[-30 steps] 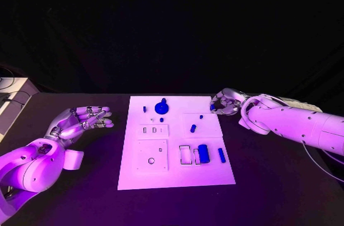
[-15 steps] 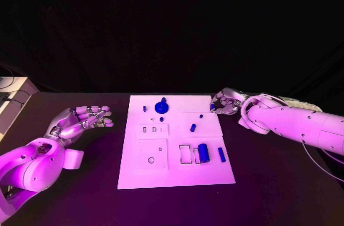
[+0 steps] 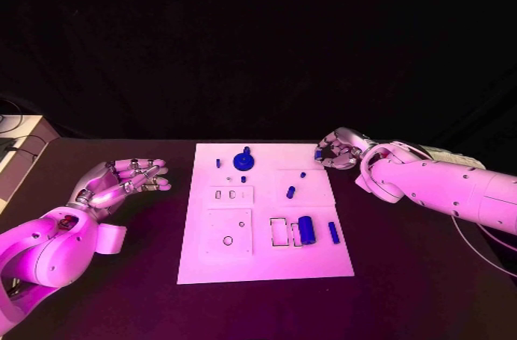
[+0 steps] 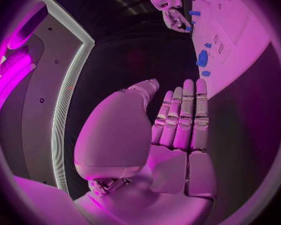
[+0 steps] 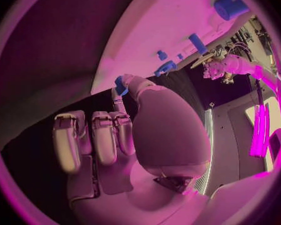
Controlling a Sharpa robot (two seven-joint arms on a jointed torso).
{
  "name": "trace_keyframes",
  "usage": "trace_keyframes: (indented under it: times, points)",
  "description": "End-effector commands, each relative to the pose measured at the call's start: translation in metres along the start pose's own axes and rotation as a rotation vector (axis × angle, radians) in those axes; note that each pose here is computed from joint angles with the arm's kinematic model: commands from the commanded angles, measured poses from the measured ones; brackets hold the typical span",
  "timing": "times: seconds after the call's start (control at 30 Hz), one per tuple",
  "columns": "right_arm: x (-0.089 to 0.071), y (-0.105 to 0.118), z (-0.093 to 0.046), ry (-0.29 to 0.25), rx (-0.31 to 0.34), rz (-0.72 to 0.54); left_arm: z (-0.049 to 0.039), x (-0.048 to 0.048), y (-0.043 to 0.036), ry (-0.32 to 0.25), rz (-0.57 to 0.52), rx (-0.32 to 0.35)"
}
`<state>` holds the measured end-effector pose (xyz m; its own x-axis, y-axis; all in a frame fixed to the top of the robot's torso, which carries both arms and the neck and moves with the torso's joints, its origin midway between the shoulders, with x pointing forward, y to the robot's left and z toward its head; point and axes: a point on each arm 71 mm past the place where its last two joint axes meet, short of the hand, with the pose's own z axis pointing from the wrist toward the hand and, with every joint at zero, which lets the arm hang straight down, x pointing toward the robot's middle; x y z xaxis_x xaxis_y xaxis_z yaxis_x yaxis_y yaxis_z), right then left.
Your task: Assemble the parts on the task board
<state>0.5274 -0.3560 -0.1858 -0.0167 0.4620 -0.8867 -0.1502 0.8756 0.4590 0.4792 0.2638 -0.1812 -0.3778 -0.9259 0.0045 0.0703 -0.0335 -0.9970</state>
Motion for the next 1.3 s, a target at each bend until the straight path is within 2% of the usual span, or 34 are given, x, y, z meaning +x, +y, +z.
trace_keyframes:
  times: [0.03,0.17,0.3,0.6,0.8,1.0,1.3]
  points:
    - [-0.006,0.007,-0.001,-0.085,0.021,0.005,0.0001,0.0018,-0.0013,0.015,-0.006,0.012]
    - [-0.008,0.025,-0.002,-0.091,0.022,0.017,0.0,0.0016,-0.0013,0.014,-0.005,0.01]
    - [-0.001,0.055,-0.003,-0.063,0.008,0.025,0.0003,0.002,-0.0011,0.016,-0.006,0.01]
    - [0.05,0.133,-0.012,0.075,-0.042,-0.02,0.0041,0.0064,0.001,0.023,-0.014,0.008]
    - [0.076,0.168,-0.023,0.127,-0.072,-0.047,0.0063,0.0093,0.0024,0.028,-0.019,0.007]
    - [0.094,0.192,-0.032,0.154,-0.107,-0.087,0.007,0.0097,0.0032,0.028,-0.019,0.005]
    - [0.115,0.205,-0.037,0.192,-0.108,-0.11,0.0074,0.0103,0.0035,0.029,-0.02,0.004]
